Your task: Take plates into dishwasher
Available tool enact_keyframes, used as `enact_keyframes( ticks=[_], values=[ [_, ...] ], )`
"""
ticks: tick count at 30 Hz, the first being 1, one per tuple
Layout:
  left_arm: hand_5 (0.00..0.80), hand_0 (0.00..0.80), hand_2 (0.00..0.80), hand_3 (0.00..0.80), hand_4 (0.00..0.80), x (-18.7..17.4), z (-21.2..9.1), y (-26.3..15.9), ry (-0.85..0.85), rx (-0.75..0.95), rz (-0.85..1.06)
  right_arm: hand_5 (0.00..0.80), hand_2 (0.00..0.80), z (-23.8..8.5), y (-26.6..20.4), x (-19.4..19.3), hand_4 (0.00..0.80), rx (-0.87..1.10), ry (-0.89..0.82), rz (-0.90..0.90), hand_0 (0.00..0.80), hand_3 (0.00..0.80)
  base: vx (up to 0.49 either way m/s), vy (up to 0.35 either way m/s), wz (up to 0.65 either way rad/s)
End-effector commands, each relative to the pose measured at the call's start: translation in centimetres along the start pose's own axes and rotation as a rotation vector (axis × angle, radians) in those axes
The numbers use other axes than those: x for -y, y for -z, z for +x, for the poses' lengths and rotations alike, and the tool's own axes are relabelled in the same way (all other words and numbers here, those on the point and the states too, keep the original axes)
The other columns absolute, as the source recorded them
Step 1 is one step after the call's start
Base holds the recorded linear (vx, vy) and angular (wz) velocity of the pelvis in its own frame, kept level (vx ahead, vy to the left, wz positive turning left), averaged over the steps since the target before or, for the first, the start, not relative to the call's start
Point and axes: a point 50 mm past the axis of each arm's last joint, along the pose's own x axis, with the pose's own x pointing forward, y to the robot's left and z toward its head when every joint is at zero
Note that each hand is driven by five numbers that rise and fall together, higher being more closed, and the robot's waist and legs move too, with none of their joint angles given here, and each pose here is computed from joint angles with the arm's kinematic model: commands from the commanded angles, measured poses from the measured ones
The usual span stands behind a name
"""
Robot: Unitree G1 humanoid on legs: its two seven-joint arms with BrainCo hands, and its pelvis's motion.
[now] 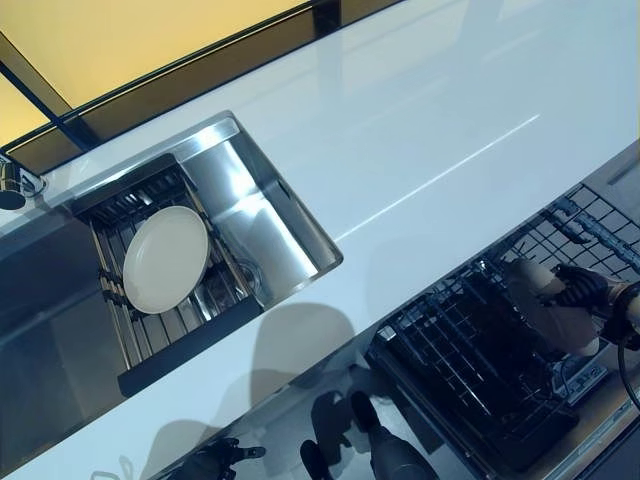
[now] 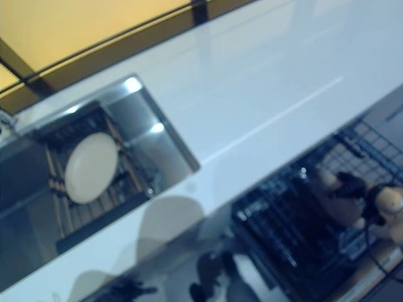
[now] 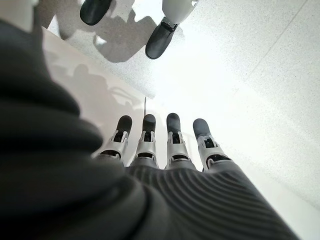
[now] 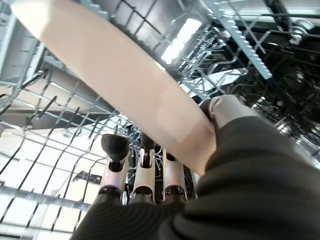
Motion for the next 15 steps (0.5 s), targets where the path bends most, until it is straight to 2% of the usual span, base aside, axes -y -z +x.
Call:
enact_keyframes(
  ticks=[1,5,15],
  values=[
    [0.0,0.0,0.0,0.0,0.0,-2.0,-0.1,0.1,-0.068,-0.009,-0.001,0.8,0.8,0.4,-1.6,0.4,0.8,0.033,0.056,-0.083,0.8,0.8,0.0,0.0,0.0],
    [0.0,0.0,0.0,0.0,0.0,-1.9,-0.1,0.2,-0.066,-0.012,-0.005,0.8,0.8,0.7,-1.7,-0.3,0.8,0.009,0.046,-0.136,0.8,0.8,0.0,0.0,0.0],
    [0.0,0.0,0.0,0.0,0.0,-1.8,-0.1,0.2,-0.072,-0.01,-0.001,0.8,0.8,1.5,-0.9,-2.6,0.8,-0.034,0.045,-0.113,0.8,0.8,-0.004,-0.003,0.01]
  ],
)
